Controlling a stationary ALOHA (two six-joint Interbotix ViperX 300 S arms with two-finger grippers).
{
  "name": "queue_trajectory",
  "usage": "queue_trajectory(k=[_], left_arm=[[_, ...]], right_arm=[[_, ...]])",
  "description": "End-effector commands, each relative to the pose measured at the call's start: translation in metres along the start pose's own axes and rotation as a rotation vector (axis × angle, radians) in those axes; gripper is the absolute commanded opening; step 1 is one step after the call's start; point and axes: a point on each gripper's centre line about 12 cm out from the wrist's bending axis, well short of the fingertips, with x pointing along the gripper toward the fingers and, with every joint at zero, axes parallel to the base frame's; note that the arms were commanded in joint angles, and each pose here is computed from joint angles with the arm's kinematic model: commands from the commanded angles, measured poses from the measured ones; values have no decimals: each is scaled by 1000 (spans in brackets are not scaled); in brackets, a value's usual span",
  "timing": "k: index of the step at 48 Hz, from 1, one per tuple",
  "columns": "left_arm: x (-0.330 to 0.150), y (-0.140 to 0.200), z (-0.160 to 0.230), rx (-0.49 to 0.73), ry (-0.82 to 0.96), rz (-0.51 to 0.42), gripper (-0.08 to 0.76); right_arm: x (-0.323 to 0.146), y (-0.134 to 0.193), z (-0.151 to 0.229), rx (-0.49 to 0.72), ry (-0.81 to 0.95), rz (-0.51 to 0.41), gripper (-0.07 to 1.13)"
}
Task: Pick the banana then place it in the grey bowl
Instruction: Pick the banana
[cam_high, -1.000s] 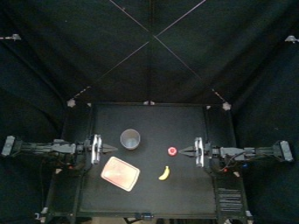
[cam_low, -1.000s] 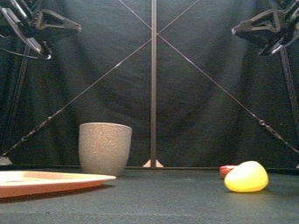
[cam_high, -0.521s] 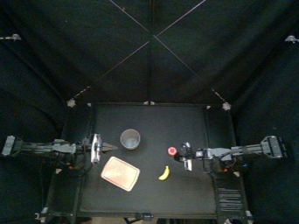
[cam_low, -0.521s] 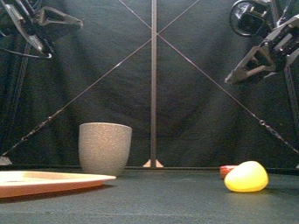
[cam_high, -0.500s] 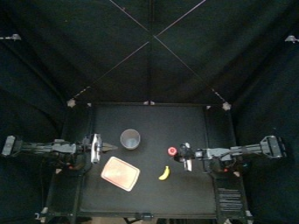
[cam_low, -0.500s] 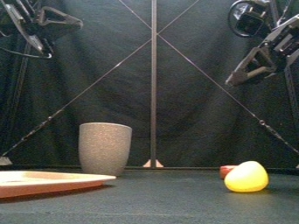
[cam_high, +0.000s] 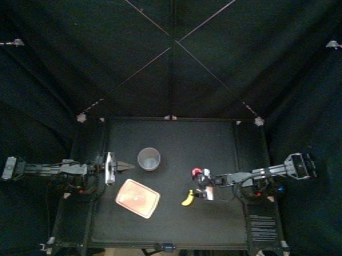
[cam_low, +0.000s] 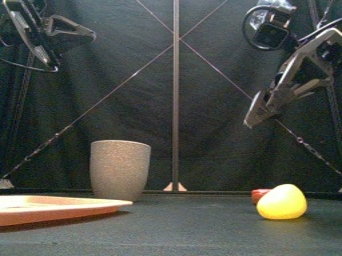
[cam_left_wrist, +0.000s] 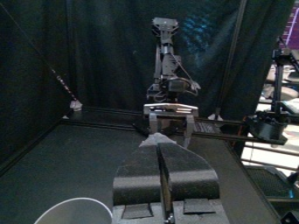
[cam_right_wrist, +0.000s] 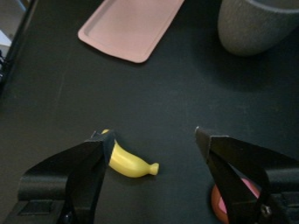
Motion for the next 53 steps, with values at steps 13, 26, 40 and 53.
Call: queue_trajectory(k=[13,26,40,53], left_arm=[[0,10,0,4,-6,52,-15],[-1,11,-3,-2,2,53,-15],[-1,13,-5,5,6,63,-15],[-2,13,-6,4,10,63,-15]], right_arm=[[46,37,1,-238,208,81,1059],[64,39,-15,-315,336,75,1053],[81,36,-38,-312,426,72,1042],[81,37,-34,-257,432,67,710]])
